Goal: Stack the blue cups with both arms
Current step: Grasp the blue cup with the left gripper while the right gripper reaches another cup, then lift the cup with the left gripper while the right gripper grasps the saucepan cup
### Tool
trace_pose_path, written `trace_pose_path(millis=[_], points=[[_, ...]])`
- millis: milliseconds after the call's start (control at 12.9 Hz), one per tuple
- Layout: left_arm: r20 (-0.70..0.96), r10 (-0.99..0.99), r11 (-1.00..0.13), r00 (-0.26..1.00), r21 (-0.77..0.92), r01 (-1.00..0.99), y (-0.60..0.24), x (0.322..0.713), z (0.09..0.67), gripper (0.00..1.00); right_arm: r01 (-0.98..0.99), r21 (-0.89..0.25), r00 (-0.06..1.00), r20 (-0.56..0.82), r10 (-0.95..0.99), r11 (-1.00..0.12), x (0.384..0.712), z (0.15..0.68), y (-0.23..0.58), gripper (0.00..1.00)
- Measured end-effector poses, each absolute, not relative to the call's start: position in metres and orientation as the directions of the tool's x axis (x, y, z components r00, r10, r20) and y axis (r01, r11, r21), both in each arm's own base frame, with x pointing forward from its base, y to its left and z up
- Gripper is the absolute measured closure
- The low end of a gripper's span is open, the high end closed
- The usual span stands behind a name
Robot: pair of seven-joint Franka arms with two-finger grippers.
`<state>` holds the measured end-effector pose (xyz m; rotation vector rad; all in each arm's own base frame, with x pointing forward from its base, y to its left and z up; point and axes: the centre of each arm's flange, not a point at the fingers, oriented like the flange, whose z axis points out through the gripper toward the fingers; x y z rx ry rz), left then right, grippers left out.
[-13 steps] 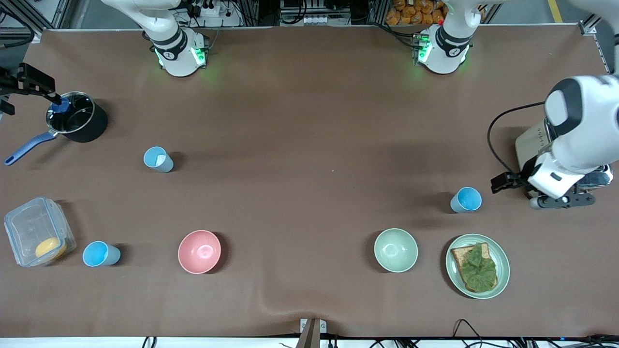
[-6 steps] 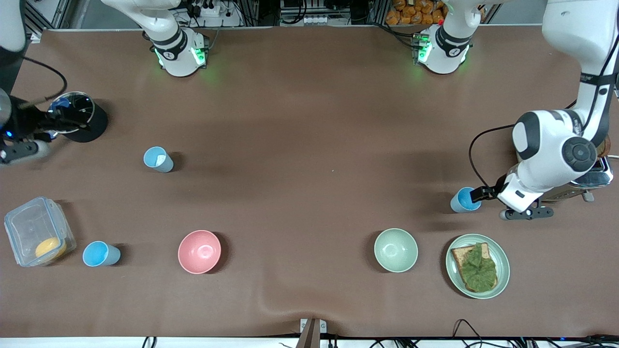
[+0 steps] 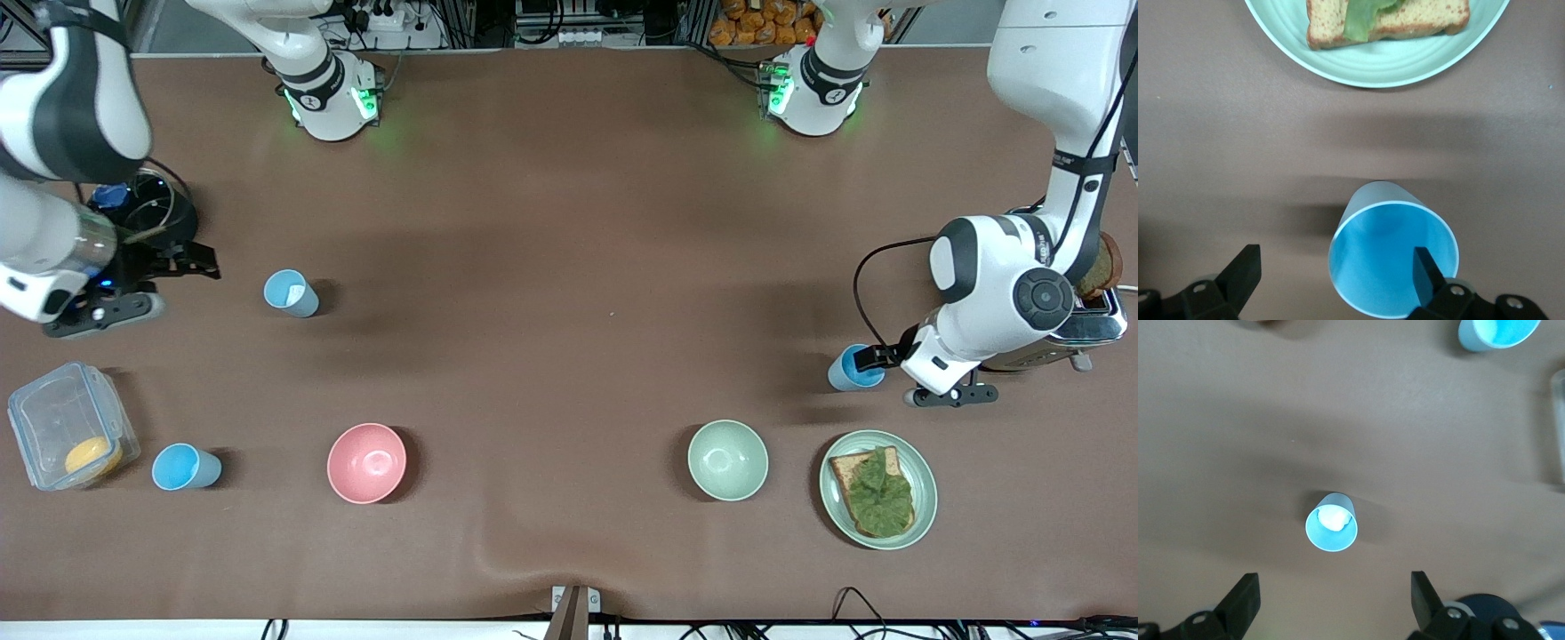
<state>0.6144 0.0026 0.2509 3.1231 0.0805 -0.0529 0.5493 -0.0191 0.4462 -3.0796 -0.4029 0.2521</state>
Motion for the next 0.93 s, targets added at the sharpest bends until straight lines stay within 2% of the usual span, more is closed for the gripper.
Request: trace_pose_path(millis=[310, 387, 620, 930], points=[[-0.05, 0.051, -0.999, 0.997, 0.016, 0.051, 0.002, 0.613, 0.241, 0.04, 0.137, -0.027, 0.98, -0.14, 0.14, -0.99, 0.5, 0.38, -0.014, 0.0], [-0.05, 0.049, -0.999, 0.998, 0.016, 0.05, 0.001, 0.613, 0.241, 0.13, 0.104, -0.026, 0.984, -0.142, 0.107, -0.994, 0.492, 0.368, -0.013, 0.0], [-0.056, 0.052, -0.998, 0.997, 0.017, 0.053, -0.001, 0.613, 0.237, 0.49, 0.04, -0.039, 0.99, -0.133, 0.045, -0.998, 0.474, 0.333, 0.0, 0.0], [-0.032, 0.047, -0.999, 0.998, 0.021, 0.048, -0.006, 0.619, 0.248, 0.93, 0.006, -0.032, 0.998, -0.069, 0.008, -0.999, 0.465, 0.3, 0.027, 0.0]])
